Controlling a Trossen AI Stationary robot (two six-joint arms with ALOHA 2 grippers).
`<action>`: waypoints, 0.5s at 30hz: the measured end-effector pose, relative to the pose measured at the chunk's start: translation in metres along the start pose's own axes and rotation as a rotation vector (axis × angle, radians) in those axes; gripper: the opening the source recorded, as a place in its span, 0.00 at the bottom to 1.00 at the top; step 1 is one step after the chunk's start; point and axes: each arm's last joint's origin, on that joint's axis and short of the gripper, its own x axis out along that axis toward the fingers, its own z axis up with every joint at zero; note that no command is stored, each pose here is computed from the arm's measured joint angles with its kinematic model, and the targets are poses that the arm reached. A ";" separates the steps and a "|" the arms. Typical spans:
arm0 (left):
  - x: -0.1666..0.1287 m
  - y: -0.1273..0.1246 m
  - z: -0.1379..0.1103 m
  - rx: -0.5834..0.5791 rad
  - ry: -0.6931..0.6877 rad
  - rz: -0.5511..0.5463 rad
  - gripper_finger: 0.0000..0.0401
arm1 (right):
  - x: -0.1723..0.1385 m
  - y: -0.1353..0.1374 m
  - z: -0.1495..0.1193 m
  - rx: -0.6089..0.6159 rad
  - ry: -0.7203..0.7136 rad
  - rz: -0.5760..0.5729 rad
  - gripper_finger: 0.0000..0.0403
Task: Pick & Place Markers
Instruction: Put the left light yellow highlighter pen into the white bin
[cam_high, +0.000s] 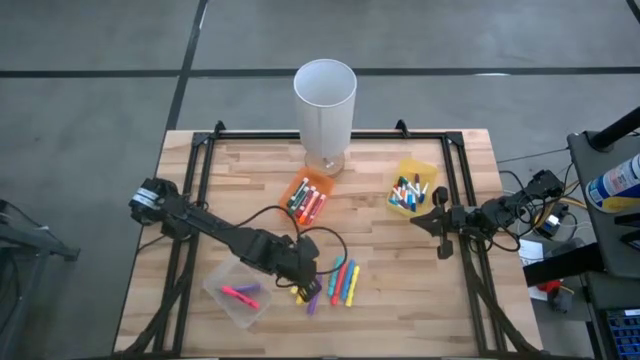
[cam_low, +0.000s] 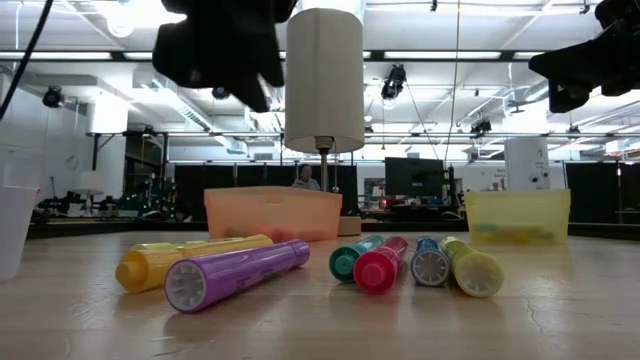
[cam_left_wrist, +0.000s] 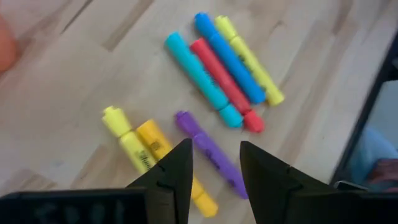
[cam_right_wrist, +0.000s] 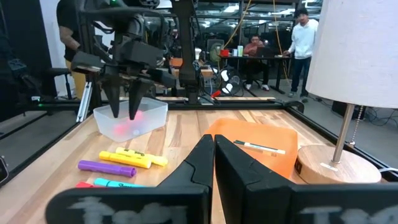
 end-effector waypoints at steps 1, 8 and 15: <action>0.000 -0.001 0.001 -0.003 -0.015 -0.012 0.31 | 0.000 0.000 0.000 0.000 0.000 0.000 0.02; 0.001 -0.011 0.009 0.016 -0.121 -0.090 0.31 | 0.000 0.000 0.000 0.000 0.000 0.000 0.02; 0.018 0.017 -0.002 -0.080 -0.069 0.064 0.31 | 0.000 0.000 0.000 0.000 0.000 0.000 0.02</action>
